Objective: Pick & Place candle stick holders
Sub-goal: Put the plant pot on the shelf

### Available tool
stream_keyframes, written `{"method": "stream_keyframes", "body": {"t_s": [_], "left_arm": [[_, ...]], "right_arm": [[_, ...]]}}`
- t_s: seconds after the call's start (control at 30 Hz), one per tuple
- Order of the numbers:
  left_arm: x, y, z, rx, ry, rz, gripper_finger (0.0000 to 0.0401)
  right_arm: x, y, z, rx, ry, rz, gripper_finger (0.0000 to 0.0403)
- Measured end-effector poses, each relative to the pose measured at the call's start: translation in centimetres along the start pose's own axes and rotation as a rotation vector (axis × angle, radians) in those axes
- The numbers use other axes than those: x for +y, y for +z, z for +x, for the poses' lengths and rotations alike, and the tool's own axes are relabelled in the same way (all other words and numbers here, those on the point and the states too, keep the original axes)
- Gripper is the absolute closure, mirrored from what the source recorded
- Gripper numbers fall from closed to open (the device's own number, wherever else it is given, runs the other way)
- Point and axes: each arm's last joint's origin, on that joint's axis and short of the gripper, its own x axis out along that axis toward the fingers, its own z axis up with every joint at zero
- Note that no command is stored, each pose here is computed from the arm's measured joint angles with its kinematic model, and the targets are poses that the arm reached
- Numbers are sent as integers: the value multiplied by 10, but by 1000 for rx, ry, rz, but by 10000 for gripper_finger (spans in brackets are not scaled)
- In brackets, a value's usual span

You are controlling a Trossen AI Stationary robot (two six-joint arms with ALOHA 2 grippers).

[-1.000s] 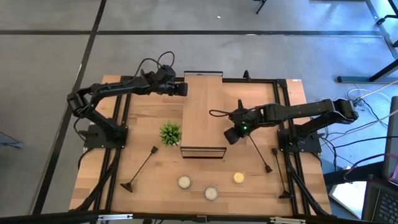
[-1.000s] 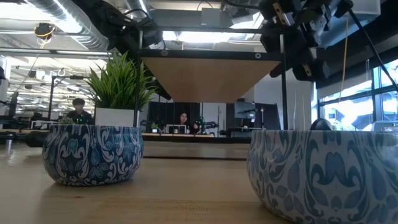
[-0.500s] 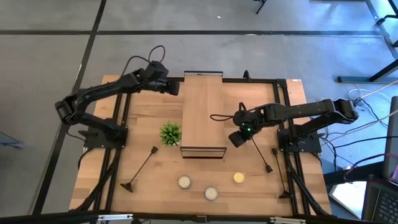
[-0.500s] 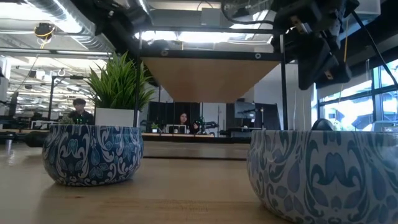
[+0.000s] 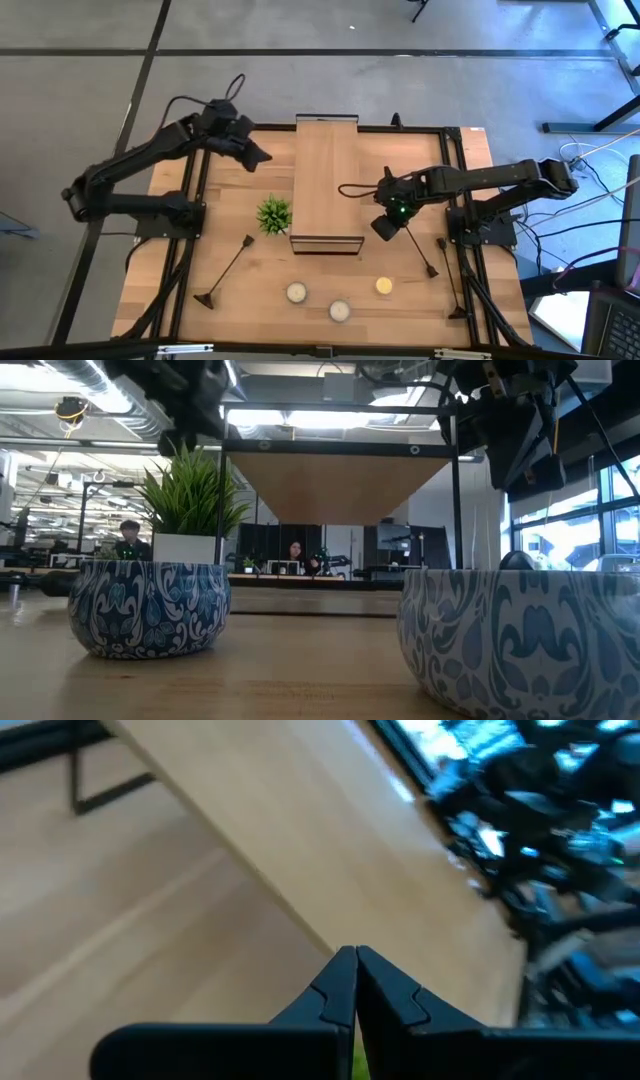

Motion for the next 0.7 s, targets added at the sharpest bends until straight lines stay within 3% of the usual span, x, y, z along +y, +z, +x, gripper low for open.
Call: {"method": "stream_keyframes", "body": {"t_s": [0.3, 0.7], "left_arm": [[-20, -31, -24, 175, -179, 40, 393], [-40, -65, -41, 330, -208, 61, 361]], "right_arm": [[11, 6, -20, -88, 41, -51, 394], [53, 25, -95, -436, 103, -291, 364]]}}
